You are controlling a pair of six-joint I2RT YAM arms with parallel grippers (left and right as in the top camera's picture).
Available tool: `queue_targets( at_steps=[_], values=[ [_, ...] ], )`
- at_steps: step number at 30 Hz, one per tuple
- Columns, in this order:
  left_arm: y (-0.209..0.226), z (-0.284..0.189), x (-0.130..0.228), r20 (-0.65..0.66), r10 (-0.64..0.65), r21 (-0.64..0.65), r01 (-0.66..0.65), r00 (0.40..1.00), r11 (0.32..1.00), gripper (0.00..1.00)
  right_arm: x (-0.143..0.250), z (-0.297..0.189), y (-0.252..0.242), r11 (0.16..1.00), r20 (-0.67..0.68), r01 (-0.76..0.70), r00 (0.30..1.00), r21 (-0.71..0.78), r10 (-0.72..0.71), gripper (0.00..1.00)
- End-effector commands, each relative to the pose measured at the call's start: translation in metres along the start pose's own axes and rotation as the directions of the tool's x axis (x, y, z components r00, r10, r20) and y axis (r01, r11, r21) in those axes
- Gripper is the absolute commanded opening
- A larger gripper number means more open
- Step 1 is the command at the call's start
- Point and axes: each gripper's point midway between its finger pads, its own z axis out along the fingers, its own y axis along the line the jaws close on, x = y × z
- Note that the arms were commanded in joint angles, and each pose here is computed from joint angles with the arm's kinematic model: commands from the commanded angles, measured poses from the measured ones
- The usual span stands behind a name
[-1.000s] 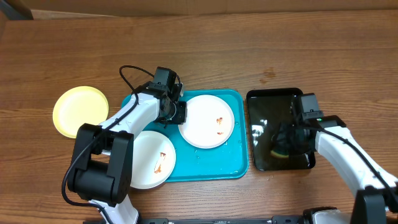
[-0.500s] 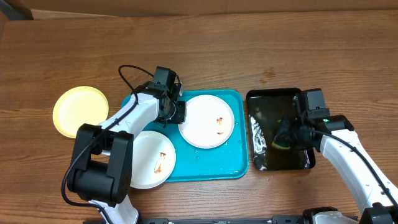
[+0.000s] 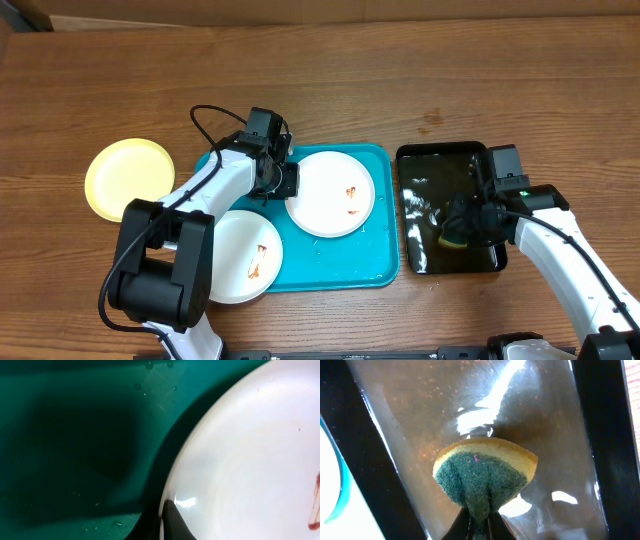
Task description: Clean dirty plates on tray and stack at the side
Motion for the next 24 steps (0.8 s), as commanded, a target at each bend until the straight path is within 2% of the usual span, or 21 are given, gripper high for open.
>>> queue_targets(
  at_steps=[1,4,6,11,13,15,24],
  values=[
    [0.001,0.009,0.015,-0.055,-0.013,0.005,0.014,0.998,1.000,0.04,-0.013,-0.011,0.007,0.997,0.047,0.082,0.996,-0.015,-0.081,0.04],
    [-0.002,0.009,0.015,-0.058,-0.014,0.020,0.015,0.998,1.000,0.06,-0.021,-0.019,0.012,0.993,0.065,0.116,0.991,-0.019,-0.115,0.04],
    [0.001,0.009,0.013,-0.048,-0.012,0.007,0.012,0.999,1.000,0.24,-0.028,-0.026,0.016,0.990,0.084,0.138,0.987,-0.023,-0.136,0.04],
    [0.004,0.008,-0.007,0.032,-0.004,-0.010,0.004,0.999,1.000,0.29,-0.036,-0.035,0.021,0.990,0.105,0.141,0.985,-0.029,-0.137,0.04],
    [0.004,0.008,-0.012,0.050,0.002,-0.007,-0.002,0.999,1.000,0.24,-0.037,-0.035,0.021,0.990,0.106,0.140,0.985,-0.030,-0.136,0.04],
    [0.004,0.008,-0.011,0.045,0.002,-0.006,-0.001,0.999,1.000,0.04,-0.036,-0.033,0.020,0.990,0.097,0.136,0.986,-0.028,-0.133,0.04],
    [-0.007,0.010,0.019,-0.072,-0.060,0.011,0.061,0.996,0.998,0.04,-0.032,-0.023,0.018,0.987,0.059,0.158,0.986,-0.015,-0.157,0.04]
  ],
)
